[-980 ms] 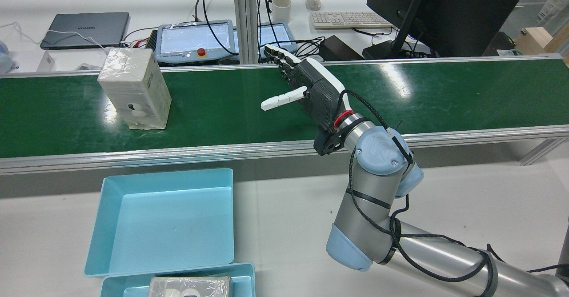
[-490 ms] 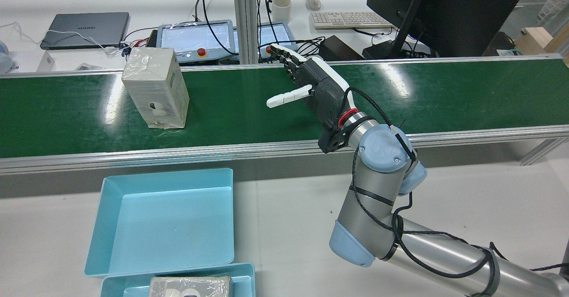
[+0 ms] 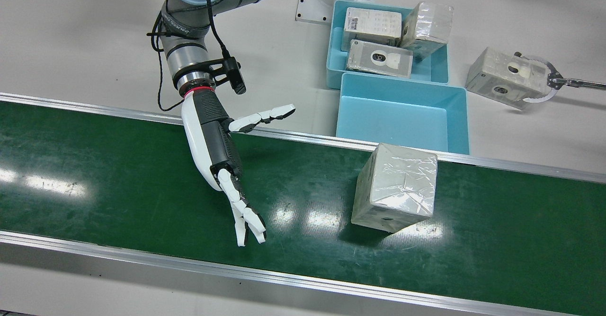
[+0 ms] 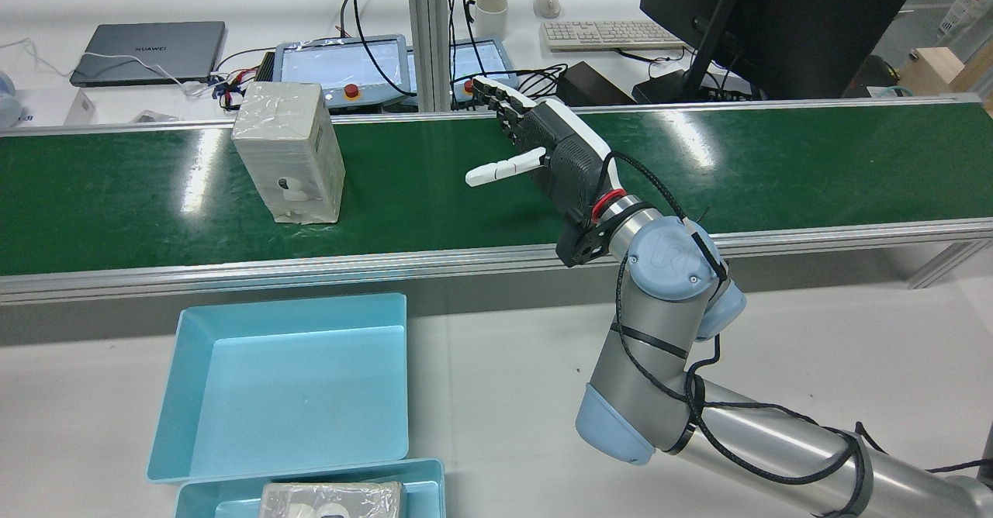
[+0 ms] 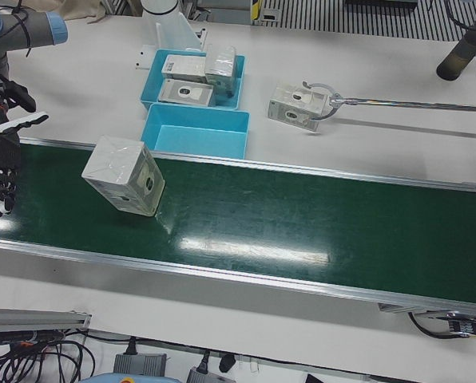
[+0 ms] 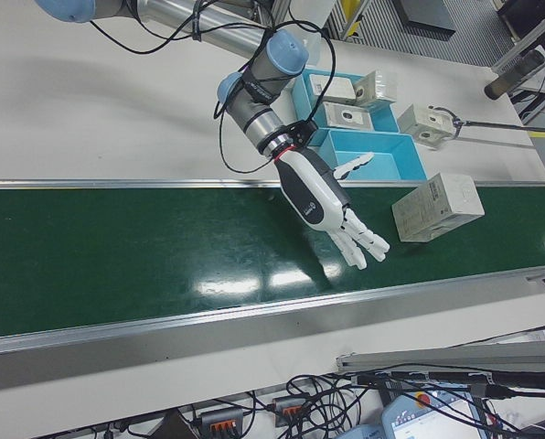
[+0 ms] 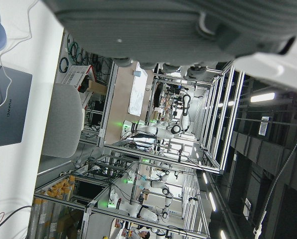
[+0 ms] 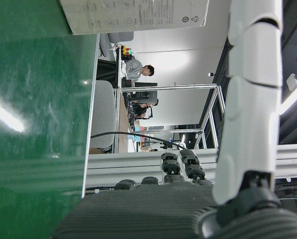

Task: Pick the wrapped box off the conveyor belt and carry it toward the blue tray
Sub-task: 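Close the right hand's fingers around the plastic-wrapped white box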

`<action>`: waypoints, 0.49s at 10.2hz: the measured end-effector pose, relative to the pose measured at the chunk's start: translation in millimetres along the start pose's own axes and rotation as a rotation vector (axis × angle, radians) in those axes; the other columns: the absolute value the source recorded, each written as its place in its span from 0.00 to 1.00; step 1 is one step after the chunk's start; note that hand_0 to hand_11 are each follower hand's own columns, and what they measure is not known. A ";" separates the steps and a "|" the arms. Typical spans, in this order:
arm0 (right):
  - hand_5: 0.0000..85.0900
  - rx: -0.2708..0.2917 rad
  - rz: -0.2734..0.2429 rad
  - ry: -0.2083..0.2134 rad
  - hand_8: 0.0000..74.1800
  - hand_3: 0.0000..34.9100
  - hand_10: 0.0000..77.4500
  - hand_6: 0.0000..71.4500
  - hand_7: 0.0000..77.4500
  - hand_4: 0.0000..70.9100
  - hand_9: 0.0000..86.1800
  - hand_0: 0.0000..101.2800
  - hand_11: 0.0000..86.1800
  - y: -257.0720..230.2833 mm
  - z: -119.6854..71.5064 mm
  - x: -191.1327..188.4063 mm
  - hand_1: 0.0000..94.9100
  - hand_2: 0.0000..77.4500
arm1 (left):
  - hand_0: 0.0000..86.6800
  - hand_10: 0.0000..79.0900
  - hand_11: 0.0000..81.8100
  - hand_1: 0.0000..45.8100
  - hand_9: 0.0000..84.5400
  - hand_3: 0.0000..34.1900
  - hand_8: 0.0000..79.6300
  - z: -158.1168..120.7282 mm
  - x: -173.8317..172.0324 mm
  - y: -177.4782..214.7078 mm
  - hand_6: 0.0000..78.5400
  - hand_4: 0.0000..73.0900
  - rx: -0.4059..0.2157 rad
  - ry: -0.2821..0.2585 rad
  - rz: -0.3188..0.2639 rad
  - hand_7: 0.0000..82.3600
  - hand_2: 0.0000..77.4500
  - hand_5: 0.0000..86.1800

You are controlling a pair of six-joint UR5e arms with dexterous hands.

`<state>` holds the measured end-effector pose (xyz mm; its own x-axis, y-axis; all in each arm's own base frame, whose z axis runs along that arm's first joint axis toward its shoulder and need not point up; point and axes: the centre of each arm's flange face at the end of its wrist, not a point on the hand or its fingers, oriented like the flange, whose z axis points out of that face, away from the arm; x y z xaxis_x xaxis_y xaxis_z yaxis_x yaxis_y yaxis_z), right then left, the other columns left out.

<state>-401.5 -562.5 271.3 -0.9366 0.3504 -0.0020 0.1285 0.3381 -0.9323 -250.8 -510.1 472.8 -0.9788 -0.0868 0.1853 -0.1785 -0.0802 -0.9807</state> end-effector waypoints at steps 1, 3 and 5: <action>0.12 -0.001 0.000 0.001 0.00 0.00 0.00 0.00 0.01 0.05 0.01 0.47 0.01 -0.8 0.3 0.4 0.15 0.08 | 0.00 0.01 0.01 0.00 0.01 0.00 0.01 0.0 0.0 0.0 0.01 0.00 0.000 0.000 0.000 0.01 0.01 0.01; 0.13 0.005 -0.003 0.003 0.00 0.00 0.00 0.01 0.03 0.06 0.01 0.47 0.01 -4.8 0.9 1.6 0.15 0.08 | 0.00 0.01 0.01 0.00 0.01 0.00 0.01 0.0 0.0 0.0 0.01 0.00 0.000 0.000 0.000 0.01 0.01 0.01; 0.13 0.011 -0.006 0.004 0.00 0.00 0.00 0.01 0.03 0.06 0.01 0.47 0.01 -8.4 1.2 2.5 0.15 0.08 | 0.00 0.01 0.01 0.00 0.01 0.00 0.01 0.0 0.0 0.0 0.01 0.00 0.000 0.000 0.000 0.01 0.01 0.01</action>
<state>-405.3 -565.4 278.7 -0.9360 0.3521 0.0052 0.1190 0.3303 -0.9363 -250.8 -510.1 472.8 -0.9788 -0.0868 0.1853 -0.1786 -0.0802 -0.9807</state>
